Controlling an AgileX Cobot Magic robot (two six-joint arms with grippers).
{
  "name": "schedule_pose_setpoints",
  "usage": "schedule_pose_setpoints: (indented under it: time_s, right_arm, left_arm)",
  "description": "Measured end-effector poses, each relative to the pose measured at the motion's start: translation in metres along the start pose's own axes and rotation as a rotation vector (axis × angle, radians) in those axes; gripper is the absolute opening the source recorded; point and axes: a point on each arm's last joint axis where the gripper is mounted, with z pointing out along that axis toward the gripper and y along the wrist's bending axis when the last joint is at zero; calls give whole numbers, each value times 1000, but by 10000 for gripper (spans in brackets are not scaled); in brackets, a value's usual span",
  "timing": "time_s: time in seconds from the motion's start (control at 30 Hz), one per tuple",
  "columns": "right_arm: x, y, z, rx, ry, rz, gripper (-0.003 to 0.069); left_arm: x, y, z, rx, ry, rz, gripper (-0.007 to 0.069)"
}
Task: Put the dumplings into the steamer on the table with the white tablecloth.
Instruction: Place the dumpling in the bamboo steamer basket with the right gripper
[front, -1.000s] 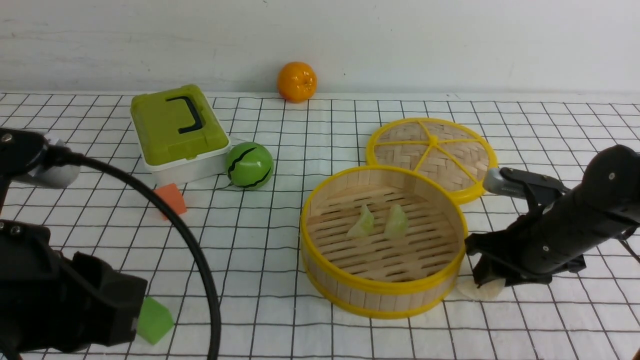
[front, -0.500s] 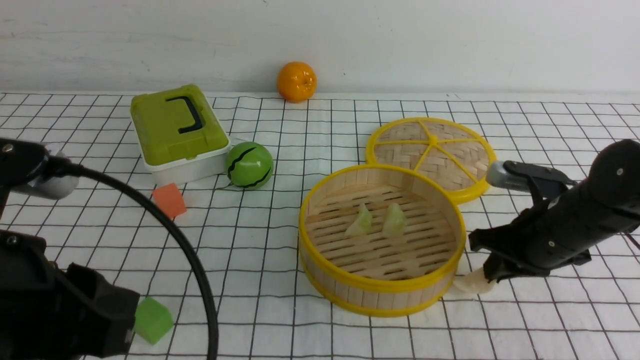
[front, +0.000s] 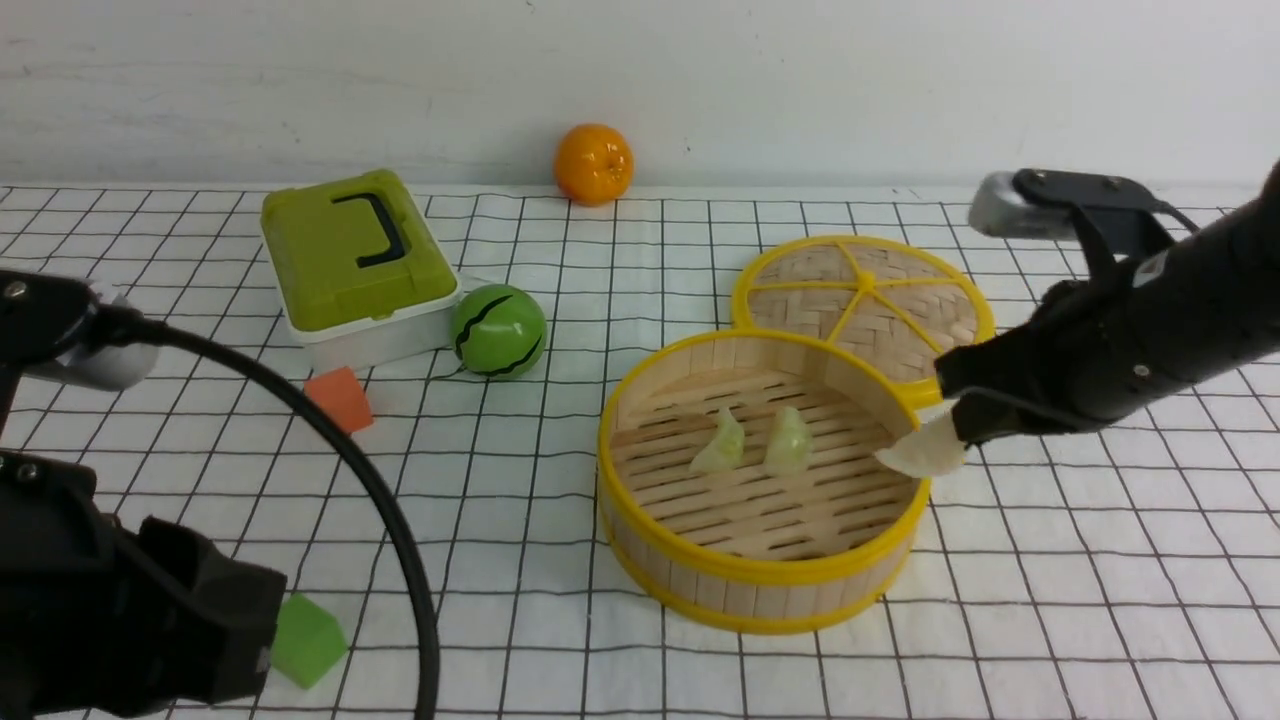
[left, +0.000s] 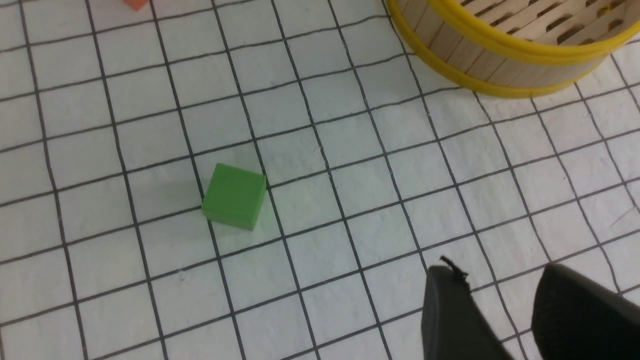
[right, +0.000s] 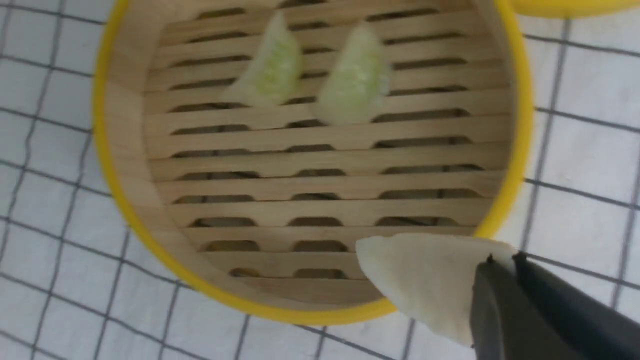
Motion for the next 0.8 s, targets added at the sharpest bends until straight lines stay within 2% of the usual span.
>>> schedule_pose_setpoints:
  time_s: [0.13, 0.2, 0.4, 0.6, 0.67, 0.73, 0.8]
  right_arm:
    - [4, 34, 28, -61, 9, -63, -3]
    - [5, 38, 42, -67, 14, -67, -3]
    - [10, 31, 99, -54, 33, 16, -1]
    - [9, 24, 121, -28, -6, 48, 22]
    - [10, 23, 124, -26, 0, 49, 56]
    - [11, 24, 123, -30, 15, 48, 120]
    - [10, 28, 112, -45, 23, 42, 224]
  left_arm:
    - [-1, 0, 0, 1, -9, 2, 241]
    - [-1, 0, -1, -1, -11, 4, 241]
    - [5, 6, -19, -8, -44, 5, 241]
    - [18, 16, -46, -12, -129, 8, 241]
    - [26, 20, -51, -15, -137, 7, 241]
    - [35, 23, -53, -22, -132, 6, 241]
    - [44, 27, -56, -26, -123, -1, 241]
